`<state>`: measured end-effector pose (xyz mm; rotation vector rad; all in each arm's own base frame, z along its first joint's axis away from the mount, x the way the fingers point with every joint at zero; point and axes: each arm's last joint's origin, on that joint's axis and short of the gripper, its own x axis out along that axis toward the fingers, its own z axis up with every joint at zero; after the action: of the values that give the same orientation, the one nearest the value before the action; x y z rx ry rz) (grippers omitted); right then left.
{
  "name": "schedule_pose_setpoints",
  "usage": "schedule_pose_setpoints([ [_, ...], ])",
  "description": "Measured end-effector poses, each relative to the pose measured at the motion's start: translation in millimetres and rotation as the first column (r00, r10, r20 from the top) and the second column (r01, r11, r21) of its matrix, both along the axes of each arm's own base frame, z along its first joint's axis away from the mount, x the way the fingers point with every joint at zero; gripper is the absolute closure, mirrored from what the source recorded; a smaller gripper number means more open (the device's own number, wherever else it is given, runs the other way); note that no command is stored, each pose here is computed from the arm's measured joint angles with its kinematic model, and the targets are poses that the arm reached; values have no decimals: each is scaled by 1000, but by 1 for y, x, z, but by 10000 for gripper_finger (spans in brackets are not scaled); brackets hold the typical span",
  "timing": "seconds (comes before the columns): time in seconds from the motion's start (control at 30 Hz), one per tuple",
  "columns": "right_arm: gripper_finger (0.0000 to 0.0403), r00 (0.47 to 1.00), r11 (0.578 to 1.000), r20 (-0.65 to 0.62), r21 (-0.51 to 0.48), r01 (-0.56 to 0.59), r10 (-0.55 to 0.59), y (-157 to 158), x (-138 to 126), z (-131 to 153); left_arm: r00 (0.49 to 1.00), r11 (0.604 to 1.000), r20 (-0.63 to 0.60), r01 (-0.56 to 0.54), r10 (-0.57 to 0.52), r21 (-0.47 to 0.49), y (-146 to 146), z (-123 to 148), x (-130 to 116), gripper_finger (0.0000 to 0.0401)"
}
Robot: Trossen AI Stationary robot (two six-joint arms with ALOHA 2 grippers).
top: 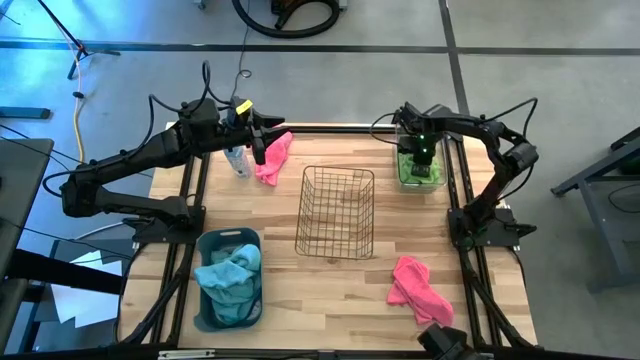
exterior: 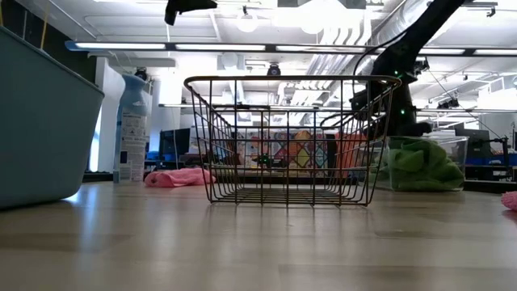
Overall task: Sort microfiber towel by color & place in baskets
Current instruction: Put the green microfiber cloth into the transparent bin, then put the top pink microfiber cloth into the gold wire basket
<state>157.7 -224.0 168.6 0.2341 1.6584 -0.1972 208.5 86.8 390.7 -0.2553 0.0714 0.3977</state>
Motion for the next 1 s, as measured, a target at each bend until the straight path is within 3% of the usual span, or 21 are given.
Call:
schedule_pose_setpoints([
  [0.27,403,999,999,21,-31,41,-40,-5,4,17,1000,1000,1,0,0,0,0,0,0,256],
  [0.47,402,995,992,88,-115,46,-36,-13,9,59,1000,1000,1,0,0,1,0,0,0,256],
  [0.7,398,972,954,234,-284,97,-30,-17,13,124,1000,1000,1,0,0,1,0,0,0,256],
  [0.83,373,923,931,375,-298,211,-89,-16,14,156,1000,1000,1,1,-1,2,0,0,0,256],
  [1.0,310,815,920,547,-190,343,-191,-6,20,183,1000,999,-13,5,-5,36,0,0,0,256],
])
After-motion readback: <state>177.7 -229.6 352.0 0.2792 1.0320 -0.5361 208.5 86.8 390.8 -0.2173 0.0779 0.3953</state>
